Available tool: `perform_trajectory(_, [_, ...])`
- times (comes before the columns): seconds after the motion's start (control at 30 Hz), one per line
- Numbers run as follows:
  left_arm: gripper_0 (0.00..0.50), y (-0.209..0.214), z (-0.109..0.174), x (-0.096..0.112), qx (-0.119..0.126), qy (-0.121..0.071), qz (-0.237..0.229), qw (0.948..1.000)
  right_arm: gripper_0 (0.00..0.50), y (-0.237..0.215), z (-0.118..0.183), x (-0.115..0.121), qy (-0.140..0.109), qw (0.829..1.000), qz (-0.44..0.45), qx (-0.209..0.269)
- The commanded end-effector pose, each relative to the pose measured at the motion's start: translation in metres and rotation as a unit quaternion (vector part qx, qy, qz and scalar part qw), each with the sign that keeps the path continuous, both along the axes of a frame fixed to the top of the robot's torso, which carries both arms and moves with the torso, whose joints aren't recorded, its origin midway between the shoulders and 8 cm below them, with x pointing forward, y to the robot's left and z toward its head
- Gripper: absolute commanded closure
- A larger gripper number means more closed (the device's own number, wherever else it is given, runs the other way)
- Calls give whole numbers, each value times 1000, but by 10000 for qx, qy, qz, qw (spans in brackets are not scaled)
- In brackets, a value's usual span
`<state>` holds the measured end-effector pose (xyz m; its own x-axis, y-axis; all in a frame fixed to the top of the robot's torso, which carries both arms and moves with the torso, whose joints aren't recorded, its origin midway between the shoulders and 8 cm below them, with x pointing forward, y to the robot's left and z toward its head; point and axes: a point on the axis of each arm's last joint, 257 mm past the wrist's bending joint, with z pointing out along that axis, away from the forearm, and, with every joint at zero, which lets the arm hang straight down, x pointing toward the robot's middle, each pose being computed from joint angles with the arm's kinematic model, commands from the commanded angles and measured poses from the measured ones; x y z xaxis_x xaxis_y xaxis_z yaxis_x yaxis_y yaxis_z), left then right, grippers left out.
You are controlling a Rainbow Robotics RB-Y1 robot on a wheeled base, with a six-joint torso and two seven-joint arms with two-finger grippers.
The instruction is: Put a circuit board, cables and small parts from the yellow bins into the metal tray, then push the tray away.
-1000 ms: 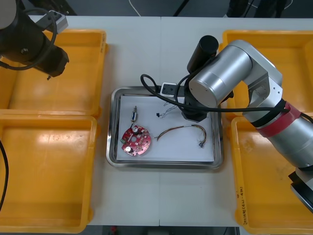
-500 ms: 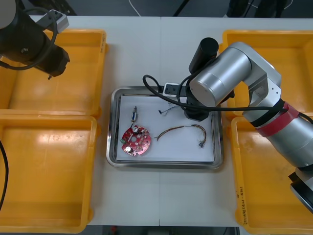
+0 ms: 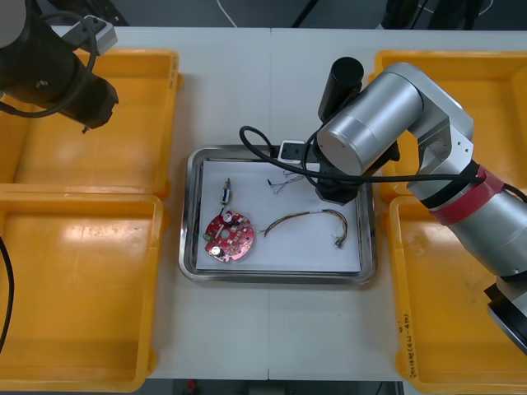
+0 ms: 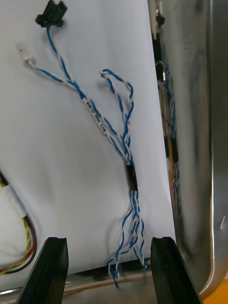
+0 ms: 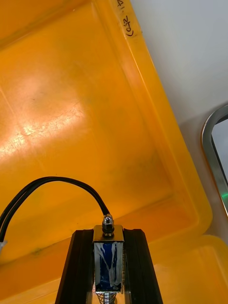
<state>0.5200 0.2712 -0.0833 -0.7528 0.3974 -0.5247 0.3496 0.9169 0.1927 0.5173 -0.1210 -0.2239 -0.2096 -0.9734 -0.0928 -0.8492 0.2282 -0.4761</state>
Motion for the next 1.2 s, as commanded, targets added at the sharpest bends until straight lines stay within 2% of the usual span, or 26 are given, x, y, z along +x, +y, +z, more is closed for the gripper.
perform_trajectory(0.03, [497, -11, 9, -4, -499, -113, 513, 9974, 0, 26, 39, -6, -227, 9992, 321, -16])
perform_trajectory(0.27, [499, -23, 14, -6, -638, -186, 482, 9966, 0, 14, 60, -36, 25, 9999, 69, -119])
perform_trajectory(0.5, [497, -50, 14, -11, -878, -222, 613, 9940, 0, 25, 98, -39, -476, 9977, 45, 476])
perform_trajectory(0.93, [497, -110, 5, -28, -1202, -127, 693, 9902, 0, -12, 127, -55, -964, 9878, -352, 1174])
perform_trajectory(1.07, [497, -127, 2, -33, -1261, -35, 713, 9894, 0, -32, 126, -65, -935, 9848, -525, 1368])
perform_trajectory(1.2, [498, -144, -6, -40, -1332, 110, 743, 9882, 0, -56, 121, -79, -739, 9777, -915, 1742])
